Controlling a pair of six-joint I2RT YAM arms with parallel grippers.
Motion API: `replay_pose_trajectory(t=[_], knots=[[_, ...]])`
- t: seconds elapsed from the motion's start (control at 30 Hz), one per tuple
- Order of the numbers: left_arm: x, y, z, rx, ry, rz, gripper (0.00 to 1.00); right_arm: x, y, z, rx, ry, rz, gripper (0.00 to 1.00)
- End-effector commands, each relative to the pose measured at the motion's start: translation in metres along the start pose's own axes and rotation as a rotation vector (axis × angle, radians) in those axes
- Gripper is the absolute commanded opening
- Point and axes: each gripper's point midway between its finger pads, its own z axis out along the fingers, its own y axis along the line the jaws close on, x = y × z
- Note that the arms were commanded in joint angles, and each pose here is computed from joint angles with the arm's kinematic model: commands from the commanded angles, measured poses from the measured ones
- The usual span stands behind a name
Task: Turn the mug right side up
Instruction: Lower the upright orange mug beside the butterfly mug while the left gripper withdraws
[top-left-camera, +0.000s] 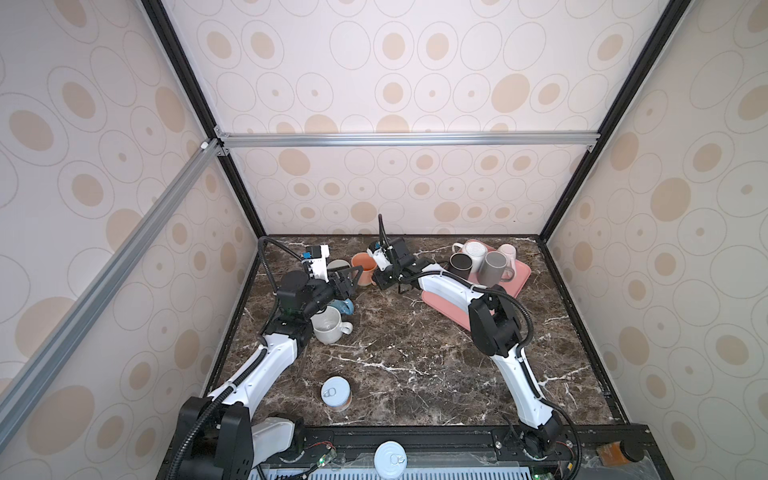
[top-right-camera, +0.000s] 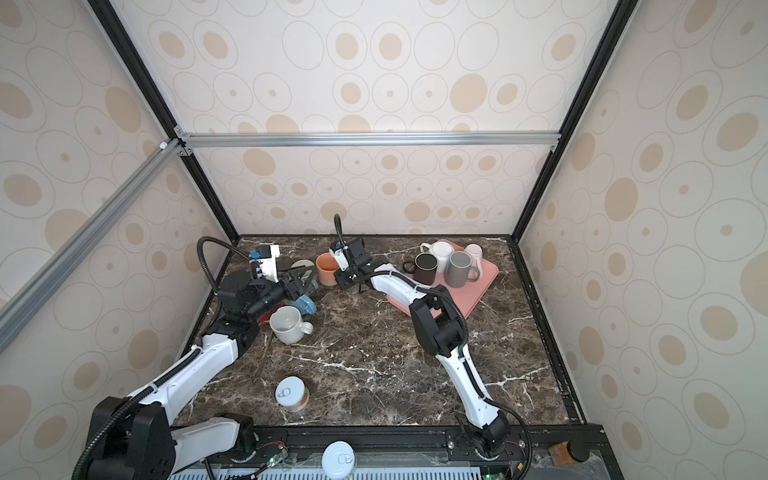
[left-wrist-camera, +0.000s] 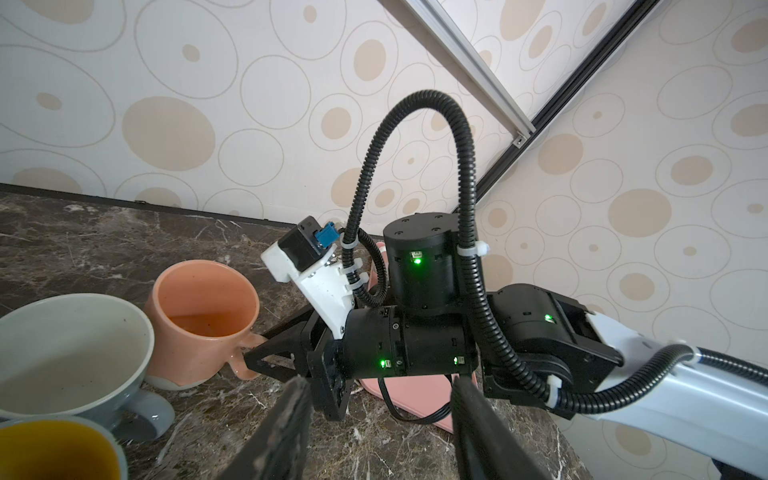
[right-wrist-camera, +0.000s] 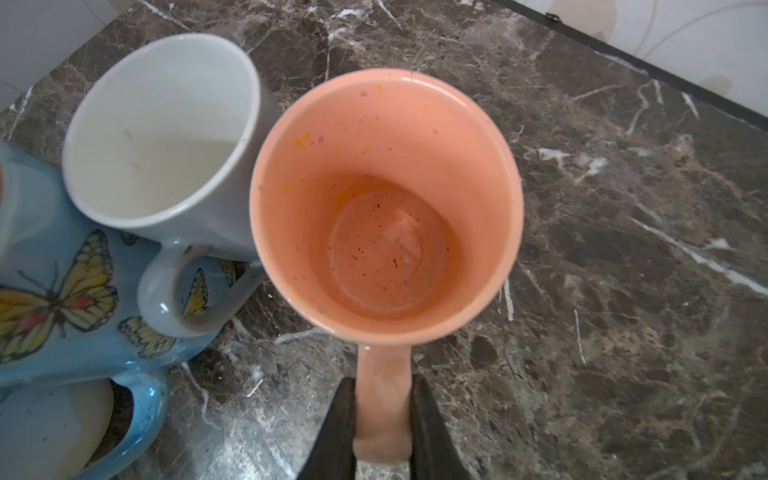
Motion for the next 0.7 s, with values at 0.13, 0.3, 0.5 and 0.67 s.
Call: replay_pose_trajectory(t=[0.13, 0.3, 0.5, 0.67], knots=[[-0.004, -0.004, -0.007, 0.024, -0.015, 0.029, 0.56, -0.003, -0.004, -0.008, 0.089, 0.03, -0.088, 0.0], [-0.005, -0.004, -0.007, 0.026, -0.019, 0.031, 0.56, -0.01, -0.006, -0.015, 0.11, 0.017, -0.102, 0.17], [-0.004, -0.004, -0.008, 0.03, -0.013, 0.027, 0.56, -0.011, -0.014, -0.016, 0.161, 0.022, -0.121, 0.2], [-0.003, -0.004, -0.01, 0.03, -0.01, 0.028, 0.56, -0.01, -0.027, -0.016, 0.23, 0.037, -0.148, 0.28]])
